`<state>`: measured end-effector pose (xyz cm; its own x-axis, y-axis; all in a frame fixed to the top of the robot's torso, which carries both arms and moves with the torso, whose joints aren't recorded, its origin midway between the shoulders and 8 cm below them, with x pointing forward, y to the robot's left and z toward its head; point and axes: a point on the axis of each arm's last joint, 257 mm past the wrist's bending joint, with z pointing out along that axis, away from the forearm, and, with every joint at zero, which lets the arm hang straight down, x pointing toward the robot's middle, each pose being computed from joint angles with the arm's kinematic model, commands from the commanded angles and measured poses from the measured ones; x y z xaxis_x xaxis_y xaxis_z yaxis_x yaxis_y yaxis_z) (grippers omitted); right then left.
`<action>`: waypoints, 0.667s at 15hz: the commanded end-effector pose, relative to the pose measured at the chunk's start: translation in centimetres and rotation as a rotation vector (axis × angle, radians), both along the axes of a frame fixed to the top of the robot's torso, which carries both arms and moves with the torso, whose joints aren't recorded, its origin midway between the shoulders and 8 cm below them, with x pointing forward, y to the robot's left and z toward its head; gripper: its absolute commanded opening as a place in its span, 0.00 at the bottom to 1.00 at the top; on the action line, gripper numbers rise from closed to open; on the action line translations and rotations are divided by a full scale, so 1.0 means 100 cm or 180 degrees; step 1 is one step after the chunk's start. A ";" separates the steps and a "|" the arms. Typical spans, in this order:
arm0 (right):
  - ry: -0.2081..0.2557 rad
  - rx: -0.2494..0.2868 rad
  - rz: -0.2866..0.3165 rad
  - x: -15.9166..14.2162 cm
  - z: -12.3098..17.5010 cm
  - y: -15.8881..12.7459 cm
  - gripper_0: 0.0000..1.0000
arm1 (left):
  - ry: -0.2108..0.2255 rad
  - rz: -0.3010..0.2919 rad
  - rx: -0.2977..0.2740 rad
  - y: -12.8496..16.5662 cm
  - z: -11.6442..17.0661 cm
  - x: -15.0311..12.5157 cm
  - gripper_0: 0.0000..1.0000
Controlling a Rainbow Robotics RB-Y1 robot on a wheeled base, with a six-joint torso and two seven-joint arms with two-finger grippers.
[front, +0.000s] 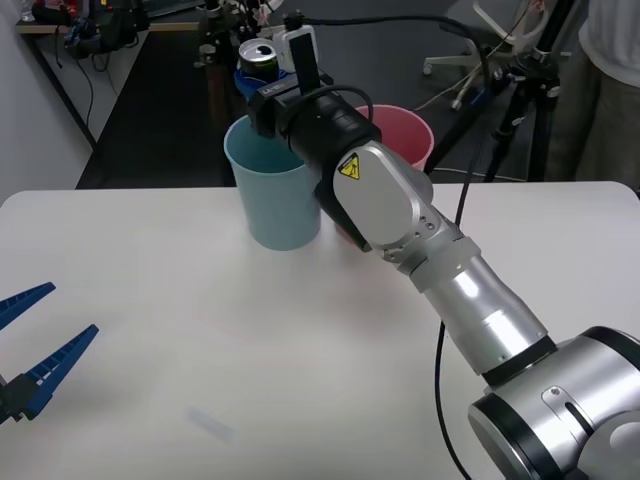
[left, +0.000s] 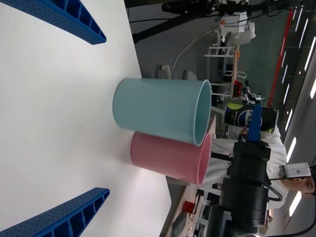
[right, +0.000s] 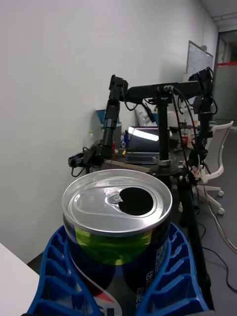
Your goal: Grasp the object on the table and drop it into the matching bin: aluminum can to the light blue bin, PET bottle to the pink bin.
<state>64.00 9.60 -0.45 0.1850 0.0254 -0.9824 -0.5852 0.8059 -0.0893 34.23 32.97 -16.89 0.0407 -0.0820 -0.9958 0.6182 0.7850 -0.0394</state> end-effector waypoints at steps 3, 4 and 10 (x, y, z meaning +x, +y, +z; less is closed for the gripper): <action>-0.0006 -0.0036 -0.0009 0.001 -0.002 0.000 0.00 | 0.0000 0.0000 0.0000 0.000 0.000 0.000 1.00; -0.0002 -0.0033 -0.0009 0.001 -0.002 0.000 0.00 | 0.0000 0.0000 0.0000 0.000 0.000 0.000 1.00; 0.0014 -0.0007 -0.0013 0.002 -0.002 -0.002 1.00 | 0.0000 0.0000 0.0000 0.000 0.000 0.000 1.00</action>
<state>64.22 9.34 -0.65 0.1809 0.0220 -0.9833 -0.5821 0.8082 -0.0890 34.23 32.97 -16.89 0.0407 -0.0820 -0.9958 0.6182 0.7850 -0.0394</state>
